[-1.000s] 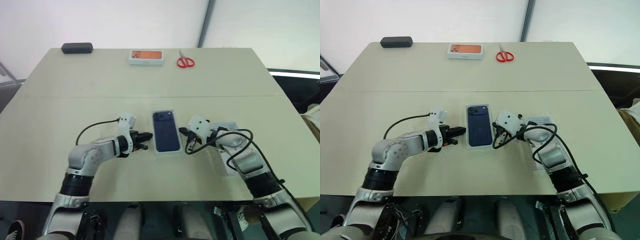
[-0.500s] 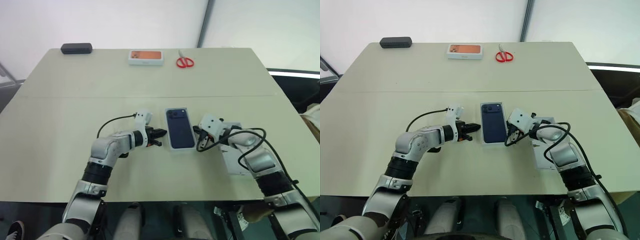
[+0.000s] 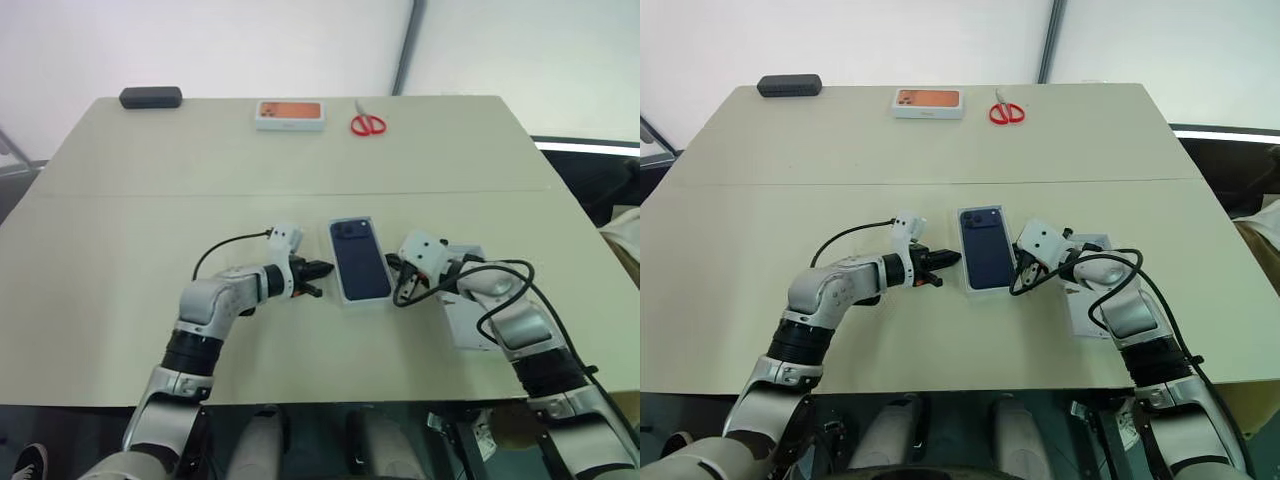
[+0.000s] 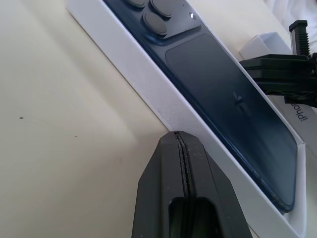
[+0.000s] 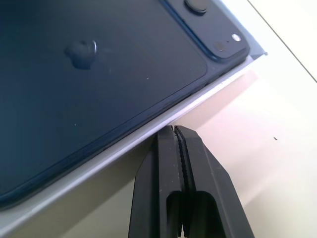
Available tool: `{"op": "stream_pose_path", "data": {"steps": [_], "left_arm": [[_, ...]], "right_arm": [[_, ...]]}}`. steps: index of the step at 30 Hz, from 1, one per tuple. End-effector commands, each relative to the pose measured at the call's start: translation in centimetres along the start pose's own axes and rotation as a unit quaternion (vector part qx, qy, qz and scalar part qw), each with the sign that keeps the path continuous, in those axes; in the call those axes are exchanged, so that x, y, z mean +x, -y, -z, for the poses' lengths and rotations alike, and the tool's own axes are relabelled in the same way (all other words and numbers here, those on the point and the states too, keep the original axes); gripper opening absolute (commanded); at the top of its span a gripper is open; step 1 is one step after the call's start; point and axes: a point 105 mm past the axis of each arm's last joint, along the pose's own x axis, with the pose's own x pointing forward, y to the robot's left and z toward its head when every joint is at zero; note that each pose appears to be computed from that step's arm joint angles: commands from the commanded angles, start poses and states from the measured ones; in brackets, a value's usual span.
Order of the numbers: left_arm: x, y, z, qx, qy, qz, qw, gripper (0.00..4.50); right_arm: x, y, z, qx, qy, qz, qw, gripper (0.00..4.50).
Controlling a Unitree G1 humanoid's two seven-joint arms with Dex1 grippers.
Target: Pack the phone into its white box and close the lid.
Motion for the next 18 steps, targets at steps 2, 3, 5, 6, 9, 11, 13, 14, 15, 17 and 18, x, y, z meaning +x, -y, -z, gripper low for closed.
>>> {"op": "stream_pose_path", "data": {"steps": [2, 3, 5, 6, 9, 11, 13, 14, 15, 17, 18], "left_arm": [[-1.5, 0.0, -2.5, 0.031, 0.047, 0.006, 0.998, 0.00], [-1.7, -0.1, -2.6, 0.033, 0.048, 0.003, 0.998, 0.00], [-2.2, -0.2, -2.7, 0.045, 0.051, 0.003, 0.998, 0.00], [-2.4, -0.3, -2.7, 0.052, 0.053, 0.001, 0.997, 0.00], [-2.9, -0.6, -2.9, 0.057, 0.062, -0.002, 0.996, 0.00], [-3.3, -0.5, -3.3, 0.065, 0.075, 0.004, 0.995, 0.00], [-3.7, -0.4, -3.6, 0.074, 0.084, 0.010, 0.994, 0.00], [-3.9, -0.3, -3.7, 0.081, 0.088, 0.015, 0.993, 0.00], [-4.2, -0.2, -3.6, 0.090, 0.085, 0.021, 0.992, 0.00], [-4.9, -0.2, -3.5, 0.110, 0.079, 0.025, 0.991, 0.00], [-5.3, -0.2, -3.6, 0.113, 0.079, 0.028, 0.990, 0.00]], "right_arm": [[-1.3, 1.0, -2.3, -0.008, 0.045, 0.013, 0.999, 0.05], [-1.5, 1.1, -2.2, -0.008, 0.044, 0.014, 0.999, 0.05], [-2.2, 1.3, -1.9, -0.010, 0.035, 0.016, 0.999, 0.05], [-2.5, 1.3, -1.7, -0.010, 0.031, 0.016, 0.999, 0.05], [-3.1, 1.4, -1.2, -0.010, 0.019, 0.019, 1.000, 0.05], [-3.4, 1.7, -0.5, -0.008, 0.005, 0.027, 1.000, 0.05], [-3.5, 2.1, 0.5, -0.016, -0.018, 0.039, 0.999, 0.05], [-3.4, 2.2, 0.9, -0.019, -0.027, 0.044, 0.998, 0.05], [-3.4, 2.4, 1.1, -0.020, -0.032, 0.050, 0.998, 0.05], [-3.5, 2.6, 1.4, -0.022, -0.040, 0.054, 0.997, 0.05], [-3.5, 2.6, 1.5, -0.026, -0.043, 0.054, 0.997, 0.05]]}}
